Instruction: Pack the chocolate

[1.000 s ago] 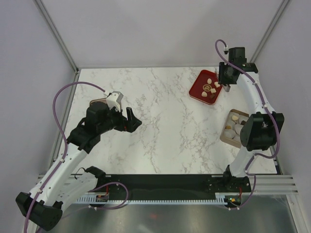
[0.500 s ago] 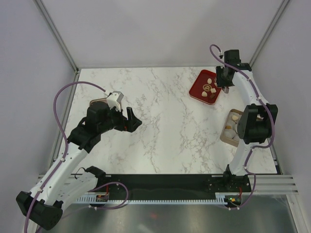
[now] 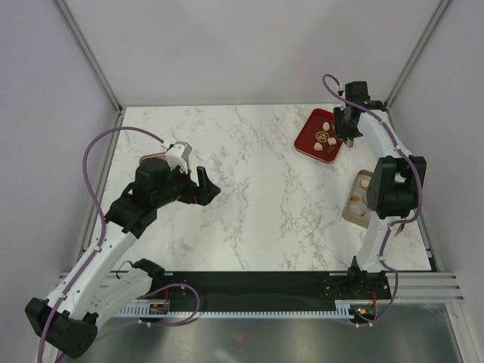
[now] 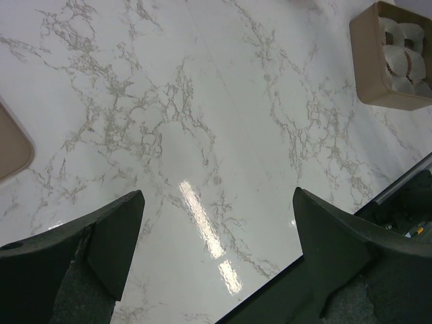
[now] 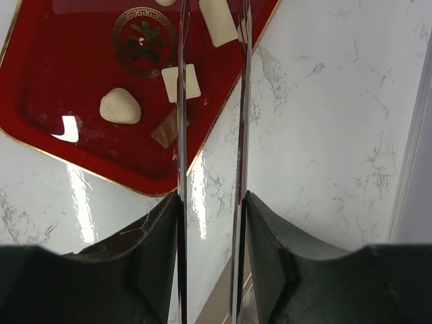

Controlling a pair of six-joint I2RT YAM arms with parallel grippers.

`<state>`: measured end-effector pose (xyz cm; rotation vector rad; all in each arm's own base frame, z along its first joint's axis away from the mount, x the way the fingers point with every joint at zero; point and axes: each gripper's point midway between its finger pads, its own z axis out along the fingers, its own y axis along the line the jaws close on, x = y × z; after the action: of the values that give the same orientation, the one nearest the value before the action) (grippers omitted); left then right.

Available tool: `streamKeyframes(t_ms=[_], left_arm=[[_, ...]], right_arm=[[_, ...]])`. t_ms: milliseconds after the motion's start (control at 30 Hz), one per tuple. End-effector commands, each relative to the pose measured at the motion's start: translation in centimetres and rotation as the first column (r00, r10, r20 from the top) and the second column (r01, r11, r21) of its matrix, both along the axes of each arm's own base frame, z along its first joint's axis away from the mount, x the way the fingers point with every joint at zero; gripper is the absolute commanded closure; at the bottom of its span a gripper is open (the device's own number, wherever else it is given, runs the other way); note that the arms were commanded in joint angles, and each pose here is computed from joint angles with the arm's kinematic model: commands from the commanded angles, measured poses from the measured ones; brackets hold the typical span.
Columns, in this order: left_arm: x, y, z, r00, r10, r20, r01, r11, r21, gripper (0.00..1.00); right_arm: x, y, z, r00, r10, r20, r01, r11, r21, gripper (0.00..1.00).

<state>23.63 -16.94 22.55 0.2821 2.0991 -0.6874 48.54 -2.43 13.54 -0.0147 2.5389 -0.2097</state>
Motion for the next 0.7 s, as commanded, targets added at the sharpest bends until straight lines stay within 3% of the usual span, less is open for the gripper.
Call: streamKeyframes(t_ms=[0,667], left_arm=[[0.3,0.0,0.8,0.999,-0.009,0.044,0.009,1.000,0.007,0.01],[0.1,0.0,1.1,0.999,-0.008,0.053,0.008,1.000,0.002,0.01]], right_arm=[[0.6,0.2,-0.3,1.000,0.011,0.019,-0.011,1.000,0.015,0.51],[-0.8,-1.3,-0.9,0.999,-0.046,-0.008,0.046,0.998,0.048,0.53]])
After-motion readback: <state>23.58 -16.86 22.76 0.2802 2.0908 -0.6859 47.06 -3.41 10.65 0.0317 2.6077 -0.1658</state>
